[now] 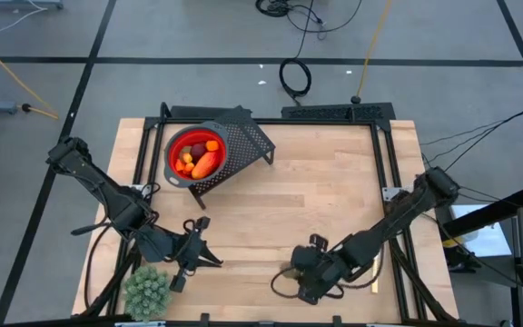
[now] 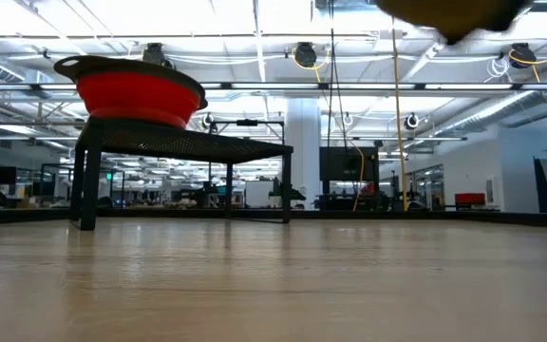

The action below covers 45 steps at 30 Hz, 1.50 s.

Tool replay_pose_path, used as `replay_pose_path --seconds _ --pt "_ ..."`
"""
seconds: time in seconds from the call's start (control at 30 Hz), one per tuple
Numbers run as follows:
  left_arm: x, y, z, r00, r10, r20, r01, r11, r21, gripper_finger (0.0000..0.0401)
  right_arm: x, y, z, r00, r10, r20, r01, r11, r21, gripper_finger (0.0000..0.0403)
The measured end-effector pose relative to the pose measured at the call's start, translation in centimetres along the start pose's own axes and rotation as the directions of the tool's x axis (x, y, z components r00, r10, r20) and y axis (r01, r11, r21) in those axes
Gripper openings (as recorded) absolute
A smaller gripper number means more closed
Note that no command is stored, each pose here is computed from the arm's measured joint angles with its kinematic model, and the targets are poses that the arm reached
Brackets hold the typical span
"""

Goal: Pick & Place Fruit
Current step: Put the kiwi into the red strainer bowl on the shelf

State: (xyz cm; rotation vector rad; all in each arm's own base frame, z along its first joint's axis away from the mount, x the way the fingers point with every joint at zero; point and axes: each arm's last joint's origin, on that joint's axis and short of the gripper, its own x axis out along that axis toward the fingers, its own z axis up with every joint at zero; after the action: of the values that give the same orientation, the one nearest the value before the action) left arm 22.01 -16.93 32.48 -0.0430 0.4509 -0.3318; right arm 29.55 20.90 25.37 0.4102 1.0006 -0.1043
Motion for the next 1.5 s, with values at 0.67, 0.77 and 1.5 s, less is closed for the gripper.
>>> replay_pose_path --seconds 0.67,0.77,1.5 --pt "0.8 3.9 3.2 0.955 0.156 0.251 -0.120 0.981 -0.151 0.0034 -5.9 -1.9 6.8 0.872 0.073 0.485 0.009 0.986 -0.166 0.0190" --pt "0.8 4.4 3.6 0.945 0.172 0.278 -0.124 0.975 -0.182 0.0060 -6.1 -1.7 7.3 0.850 0.097 0.518 0.007 0.981 -0.195 0.0189" --pt "4.0 5.8 3.4 0.940 0.163 0.300 -0.071 0.953 -0.294 0.0286 -6.5 -1.3 8.2 0.806 0.163 0.570 -0.005 0.963 -0.269 0.0189"
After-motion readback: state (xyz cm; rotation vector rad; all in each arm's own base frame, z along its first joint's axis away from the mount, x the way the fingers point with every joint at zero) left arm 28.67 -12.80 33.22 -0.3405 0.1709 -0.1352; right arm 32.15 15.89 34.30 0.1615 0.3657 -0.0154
